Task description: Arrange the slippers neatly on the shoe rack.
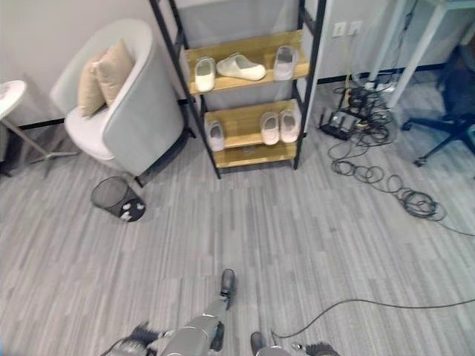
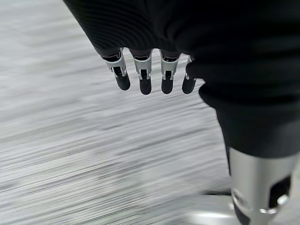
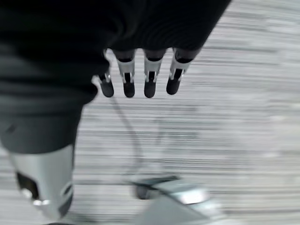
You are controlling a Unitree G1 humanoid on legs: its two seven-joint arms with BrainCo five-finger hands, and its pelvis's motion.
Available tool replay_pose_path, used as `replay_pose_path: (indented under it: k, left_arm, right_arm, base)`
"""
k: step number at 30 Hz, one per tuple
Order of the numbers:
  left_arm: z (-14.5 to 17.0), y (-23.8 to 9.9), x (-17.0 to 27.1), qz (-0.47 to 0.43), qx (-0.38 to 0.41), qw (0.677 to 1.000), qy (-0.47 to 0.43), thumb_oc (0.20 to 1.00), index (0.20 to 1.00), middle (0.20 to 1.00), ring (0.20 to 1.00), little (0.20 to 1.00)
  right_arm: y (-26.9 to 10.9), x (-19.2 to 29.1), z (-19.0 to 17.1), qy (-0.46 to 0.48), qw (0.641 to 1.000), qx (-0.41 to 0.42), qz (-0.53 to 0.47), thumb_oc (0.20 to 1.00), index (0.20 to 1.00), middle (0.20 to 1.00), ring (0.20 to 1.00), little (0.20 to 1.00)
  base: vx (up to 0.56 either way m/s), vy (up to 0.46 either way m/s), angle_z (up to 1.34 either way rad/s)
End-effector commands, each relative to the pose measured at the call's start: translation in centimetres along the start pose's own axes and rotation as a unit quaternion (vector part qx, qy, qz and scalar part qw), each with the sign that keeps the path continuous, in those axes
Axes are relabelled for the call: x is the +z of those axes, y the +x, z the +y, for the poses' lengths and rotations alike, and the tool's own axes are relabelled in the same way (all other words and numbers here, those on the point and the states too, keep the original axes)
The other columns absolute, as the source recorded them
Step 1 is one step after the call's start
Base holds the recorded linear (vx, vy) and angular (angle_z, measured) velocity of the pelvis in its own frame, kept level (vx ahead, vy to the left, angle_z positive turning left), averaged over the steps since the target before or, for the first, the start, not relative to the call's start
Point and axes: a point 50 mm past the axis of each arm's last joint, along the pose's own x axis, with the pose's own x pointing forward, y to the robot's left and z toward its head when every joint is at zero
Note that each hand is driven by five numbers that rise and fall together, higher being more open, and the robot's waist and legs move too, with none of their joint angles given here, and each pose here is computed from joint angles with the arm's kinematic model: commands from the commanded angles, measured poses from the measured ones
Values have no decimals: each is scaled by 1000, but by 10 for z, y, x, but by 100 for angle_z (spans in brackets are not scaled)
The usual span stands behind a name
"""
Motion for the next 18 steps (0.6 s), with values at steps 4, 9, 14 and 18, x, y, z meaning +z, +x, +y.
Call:
replay_pose_path:
  k: [4, 9, 14, 18]
  left_arm:
    - [27, 4, 14, -30, 44, 998, -31, 1000, 1000, 1000, 1000, 1000]
    - [37, -1, 64, -105, 56, 990, -75, 1000, 1000, 1000, 1000, 1000]
    - [31, -3, 64, -114, 58, 989, -70, 1000, 1000, 1000, 1000, 1000]
    - [23, 2, 21, -39, 70, 995, -67, 1000, 1000, 1000, 1000, 1000]
  right_arm:
    - [-15, -28, 55, 59, 995, 75, 11, 1000, 1000, 1000, 1000, 1000]
    - [-12, -12, 46, 67, 995, 67, -21, 1000, 1000, 1000, 1000, 1000]
    - [-11, -32, 37, 83, 995, 50, 12, 1000, 1000, 1000, 1000, 1000]
    - [-12, -56, 30, 106, 992, 39, 51, 1000, 1000, 1000, 1000, 1000]
  base:
    - [396, 175, 0]
    - [270, 150, -8]
    - [324, 1, 1]
    - [419, -250, 46]
